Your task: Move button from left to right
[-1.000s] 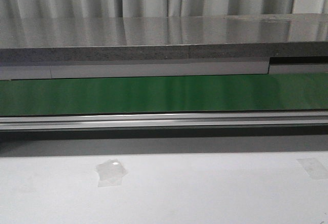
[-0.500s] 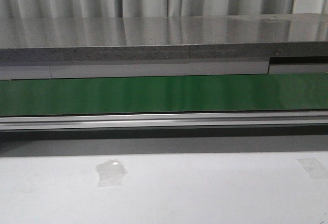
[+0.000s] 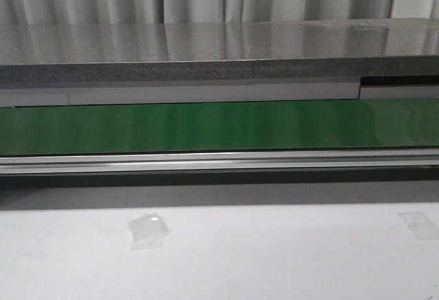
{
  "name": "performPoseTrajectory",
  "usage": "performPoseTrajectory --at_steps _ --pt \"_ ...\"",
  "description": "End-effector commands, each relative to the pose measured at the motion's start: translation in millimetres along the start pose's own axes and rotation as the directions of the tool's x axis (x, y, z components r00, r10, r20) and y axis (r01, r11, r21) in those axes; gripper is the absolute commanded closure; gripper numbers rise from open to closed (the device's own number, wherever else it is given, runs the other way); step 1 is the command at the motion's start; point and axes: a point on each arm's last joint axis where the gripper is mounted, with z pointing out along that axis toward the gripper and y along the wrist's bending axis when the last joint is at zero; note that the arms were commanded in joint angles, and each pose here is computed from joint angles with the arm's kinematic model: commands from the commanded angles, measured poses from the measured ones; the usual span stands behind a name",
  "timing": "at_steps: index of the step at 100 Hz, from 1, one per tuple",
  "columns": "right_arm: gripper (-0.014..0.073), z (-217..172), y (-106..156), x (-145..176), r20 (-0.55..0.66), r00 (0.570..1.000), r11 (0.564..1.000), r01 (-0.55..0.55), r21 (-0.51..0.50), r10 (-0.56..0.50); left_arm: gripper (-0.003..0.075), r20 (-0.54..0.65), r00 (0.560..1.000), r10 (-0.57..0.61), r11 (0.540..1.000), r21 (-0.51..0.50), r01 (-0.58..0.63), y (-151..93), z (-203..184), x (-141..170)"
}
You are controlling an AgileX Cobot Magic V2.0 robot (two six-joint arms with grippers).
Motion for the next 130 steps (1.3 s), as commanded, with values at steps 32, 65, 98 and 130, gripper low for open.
performPoseTrajectory --at_steps 32,65,98,130 --pt "0.012 -95.6 24.9 -49.7 0.349 0.935 0.998 -0.052 -0.023 0.057 0.074 0.08 0.997 -0.023 0.999 -0.037 0.026 4.0 -0.7 -14.6" --pt "0.012 -152.9 106.7 -71.7 0.556 0.827 0.993 0.115 -0.021 -0.085 0.074 0.08 0.997 -0.023 0.999 -0.037 0.026 4.0 -0.7 -14.6" --pt "0.012 -205.9 178.2 -57.8 0.692 0.707 0.966 0.252 -0.056 -0.145 0.074 0.08 0.997 -0.023 0.999 -0.037 0.026 4.0 -0.7 -14.6" --pt "0.012 -228.2 196.6 7.2 0.779 0.616 0.962 0.265 -0.061 -0.12 0.074 0.08 0.997 -0.023 0.999 -0.037 0.026 4.0 -0.7 -14.6"
